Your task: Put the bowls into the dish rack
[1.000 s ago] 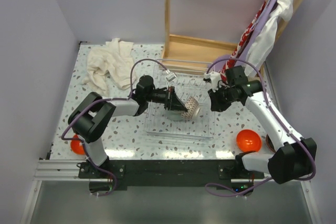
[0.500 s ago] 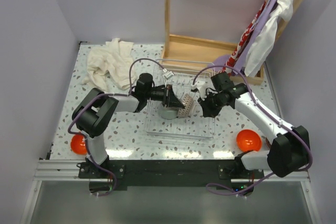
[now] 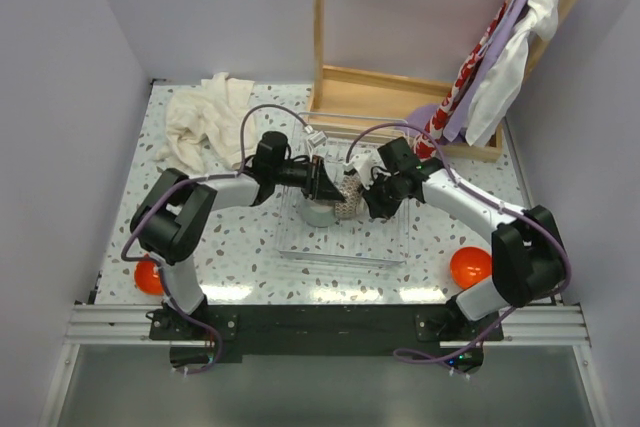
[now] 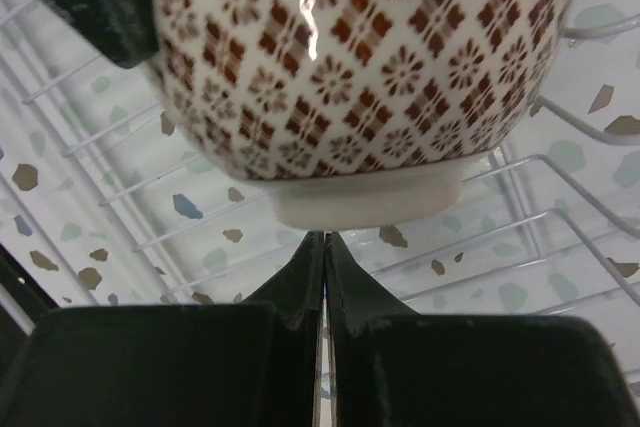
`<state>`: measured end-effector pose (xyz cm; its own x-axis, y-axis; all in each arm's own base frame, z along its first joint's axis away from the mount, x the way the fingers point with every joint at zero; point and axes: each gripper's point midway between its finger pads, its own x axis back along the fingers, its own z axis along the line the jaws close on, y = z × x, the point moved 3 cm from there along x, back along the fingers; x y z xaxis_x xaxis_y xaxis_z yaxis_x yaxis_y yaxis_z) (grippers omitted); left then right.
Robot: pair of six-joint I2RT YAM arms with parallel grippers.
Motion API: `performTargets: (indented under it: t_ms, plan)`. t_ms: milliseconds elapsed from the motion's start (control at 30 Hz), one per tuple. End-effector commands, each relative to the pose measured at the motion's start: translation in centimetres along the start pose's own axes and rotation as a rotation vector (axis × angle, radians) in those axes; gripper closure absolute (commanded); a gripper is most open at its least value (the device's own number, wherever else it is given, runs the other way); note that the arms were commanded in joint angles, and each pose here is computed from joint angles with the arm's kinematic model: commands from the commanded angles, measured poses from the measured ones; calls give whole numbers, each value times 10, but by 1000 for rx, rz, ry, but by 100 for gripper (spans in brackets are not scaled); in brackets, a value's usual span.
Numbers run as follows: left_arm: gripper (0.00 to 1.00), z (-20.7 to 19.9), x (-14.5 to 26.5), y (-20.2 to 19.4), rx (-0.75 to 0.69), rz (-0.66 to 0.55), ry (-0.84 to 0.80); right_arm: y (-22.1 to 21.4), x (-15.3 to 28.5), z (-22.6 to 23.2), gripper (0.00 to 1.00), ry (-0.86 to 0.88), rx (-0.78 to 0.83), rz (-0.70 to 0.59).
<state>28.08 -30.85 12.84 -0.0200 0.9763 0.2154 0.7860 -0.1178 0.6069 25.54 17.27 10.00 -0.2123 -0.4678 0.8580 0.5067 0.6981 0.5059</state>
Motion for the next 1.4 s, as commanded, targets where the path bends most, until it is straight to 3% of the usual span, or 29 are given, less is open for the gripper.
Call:
performTargets:
  t_ms: [0,300,533,733,867,1033,1200,1300,1333,1367]
  plan:
    - [63,-5,12,14,-86,-5,54,34,0,-18,100,-76,47,-95]
    - [47,-6,27,26,-149,9,145,54,-4,-21,100,-85,86,-136]
    - [44,2,61,31,-203,128,330,57,0,-23,100,-98,105,-142]
    - [45,1,113,53,-290,12,575,79,4,-22,100,-98,107,-191]
    - [46,1,135,63,-396,-68,715,91,4,-9,100,-108,217,-200]
    - [46,-1,151,68,-379,-151,754,90,-7,-6,100,-126,262,-169]
    - [46,13,159,55,-388,-111,811,93,-6,-10,100,-164,254,-148]
    - [44,20,161,46,-377,-91,831,91,2,-9,90,-179,206,-139]
    - [44,20,162,46,-380,-94,834,89,4,-8,76,-182,199,-134]
    - [42,23,162,43,-373,-99,842,82,2,-7,71,-180,192,-116]
